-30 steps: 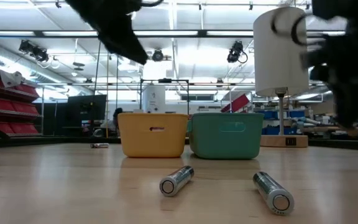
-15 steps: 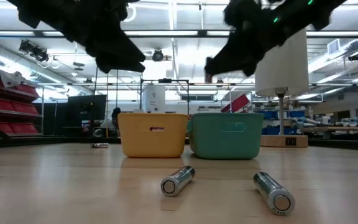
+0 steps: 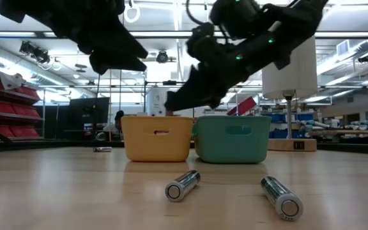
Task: Sort batteries
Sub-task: Put the black battery into the yellow bin
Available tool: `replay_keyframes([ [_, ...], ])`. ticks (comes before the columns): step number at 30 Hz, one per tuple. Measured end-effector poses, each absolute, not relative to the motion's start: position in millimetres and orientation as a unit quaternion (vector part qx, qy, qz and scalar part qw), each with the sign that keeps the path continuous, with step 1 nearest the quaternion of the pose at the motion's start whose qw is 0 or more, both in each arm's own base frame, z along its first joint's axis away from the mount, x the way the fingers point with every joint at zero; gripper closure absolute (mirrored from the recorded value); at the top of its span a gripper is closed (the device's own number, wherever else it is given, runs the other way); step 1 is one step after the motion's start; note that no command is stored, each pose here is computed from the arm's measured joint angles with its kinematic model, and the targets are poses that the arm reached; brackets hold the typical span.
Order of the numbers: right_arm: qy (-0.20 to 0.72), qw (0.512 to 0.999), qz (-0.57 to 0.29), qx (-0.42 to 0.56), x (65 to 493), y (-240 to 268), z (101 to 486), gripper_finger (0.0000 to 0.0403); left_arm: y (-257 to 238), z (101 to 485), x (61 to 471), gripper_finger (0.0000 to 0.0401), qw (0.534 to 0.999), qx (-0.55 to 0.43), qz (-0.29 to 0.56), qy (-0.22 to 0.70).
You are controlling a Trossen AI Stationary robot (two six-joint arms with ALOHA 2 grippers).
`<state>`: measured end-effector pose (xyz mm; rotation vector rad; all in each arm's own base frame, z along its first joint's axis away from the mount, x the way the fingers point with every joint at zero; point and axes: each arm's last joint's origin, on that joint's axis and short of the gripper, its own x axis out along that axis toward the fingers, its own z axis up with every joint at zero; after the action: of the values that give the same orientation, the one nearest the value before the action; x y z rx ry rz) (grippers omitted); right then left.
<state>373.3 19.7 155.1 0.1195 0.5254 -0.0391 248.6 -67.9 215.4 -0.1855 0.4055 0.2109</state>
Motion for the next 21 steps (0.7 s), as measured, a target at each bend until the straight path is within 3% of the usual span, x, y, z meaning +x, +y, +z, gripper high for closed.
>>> replay_keyframes([
  [4,0.26,0.963,-0.026,0.062,381,20,157,0.033,-70,214,249,0.016,0.969,-0.093,0.102,0.203],
  [13,0.254,0.966,-0.05,0.03,374,18,179,0.0185,-82,211,244,0.016,0.969,-0.08,0.077,0.22],
  [16,0.281,0.958,-0.062,0.008,358,20,198,0.0166,-86,211,244,0.016,0.971,-0.064,0.068,0.22],
  [21,0.365,0.928,-0.075,-0.014,313,45,226,0.0172,-89,210,253,0.016,0.98,-0.036,0.056,0.188],
])
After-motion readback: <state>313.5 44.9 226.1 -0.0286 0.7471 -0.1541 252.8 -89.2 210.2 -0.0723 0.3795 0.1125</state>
